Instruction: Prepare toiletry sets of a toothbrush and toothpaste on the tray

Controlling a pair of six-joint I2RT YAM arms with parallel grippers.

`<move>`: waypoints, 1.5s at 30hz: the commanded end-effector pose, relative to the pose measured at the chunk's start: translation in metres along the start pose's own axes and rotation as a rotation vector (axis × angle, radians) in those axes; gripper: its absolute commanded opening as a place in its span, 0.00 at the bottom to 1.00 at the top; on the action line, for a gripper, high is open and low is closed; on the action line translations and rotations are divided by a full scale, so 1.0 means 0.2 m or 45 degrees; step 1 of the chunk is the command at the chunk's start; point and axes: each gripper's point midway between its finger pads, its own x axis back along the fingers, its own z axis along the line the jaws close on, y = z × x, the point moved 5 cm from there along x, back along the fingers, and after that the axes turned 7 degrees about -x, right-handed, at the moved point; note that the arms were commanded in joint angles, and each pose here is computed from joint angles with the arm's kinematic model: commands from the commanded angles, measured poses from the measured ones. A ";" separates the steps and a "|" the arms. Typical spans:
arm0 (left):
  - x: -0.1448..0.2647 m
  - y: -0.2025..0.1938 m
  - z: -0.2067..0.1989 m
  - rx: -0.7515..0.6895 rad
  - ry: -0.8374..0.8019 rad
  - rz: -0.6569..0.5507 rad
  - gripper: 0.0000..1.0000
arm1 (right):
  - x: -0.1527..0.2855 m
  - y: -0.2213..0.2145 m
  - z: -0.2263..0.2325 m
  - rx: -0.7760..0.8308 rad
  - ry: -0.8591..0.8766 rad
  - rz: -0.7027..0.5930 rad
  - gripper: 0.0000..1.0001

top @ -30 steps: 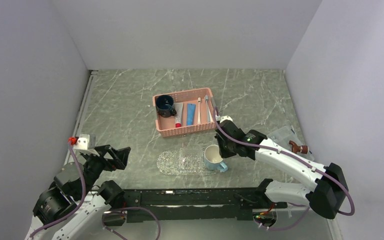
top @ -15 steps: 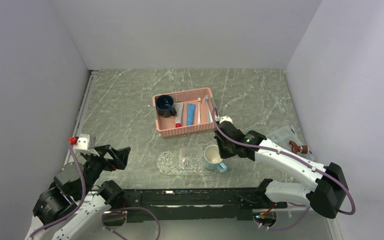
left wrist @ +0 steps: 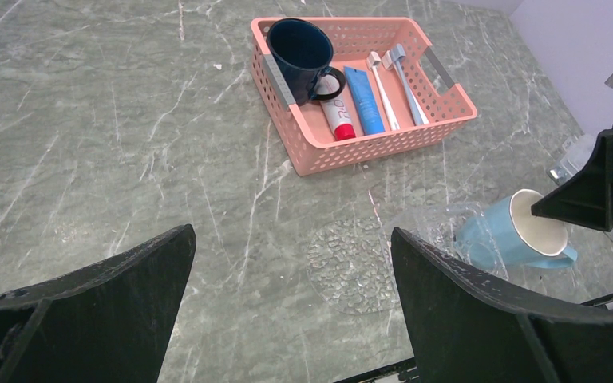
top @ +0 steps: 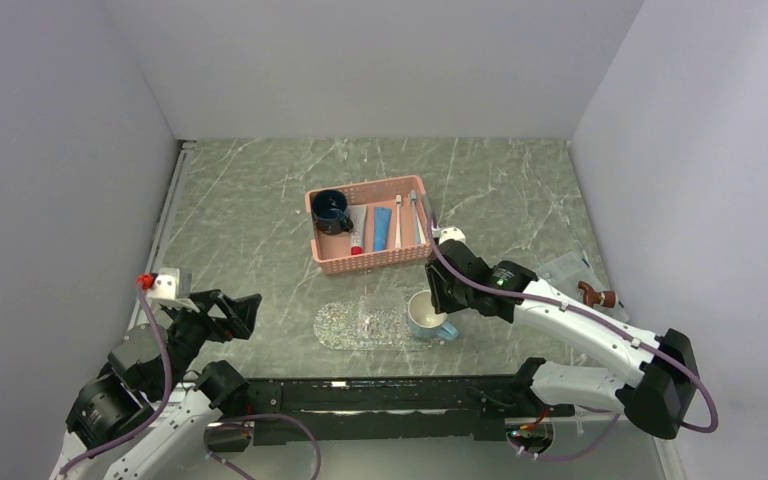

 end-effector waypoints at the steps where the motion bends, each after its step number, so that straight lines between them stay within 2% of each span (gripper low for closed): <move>1: -0.03 0.01 -0.02 -0.018 -0.014 0.007 1.00 | 0.12 0.15 0.08 -0.044 0.077 -0.152 0.36; 11: -0.10 0.01 -0.07 -0.068 -0.006 0.117 0.99 | 0.23 0.24 0.08 -0.036 0.082 -0.239 0.42; 18: -0.18 0.04 -0.11 -0.079 -0.019 0.119 0.99 | 0.27 0.25 0.06 -0.032 0.068 -0.264 0.42; 24: -0.30 0.11 -0.21 -0.087 -0.011 0.239 0.99 | 0.31 0.24 0.03 -0.055 0.088 -0.302 0.43; 28: -0.42 0.16 -0.29 -0.075 0.011 0.342 0.93 | 0.31 0.23 0.02 -0.071 0.097 -0.326 0.44; 36: -0.68 0.24 -0.43 0.068 0.136 0.453 0.90 | 0.33 0.22 0.04 -0.075 0.161 -0.348 0.44; 45: -0.93 0.29 -0.52 0.337 0.324 0.466 0.88 | 0.41 0.21 0.00 -0.075 0.200 -0.392 0.45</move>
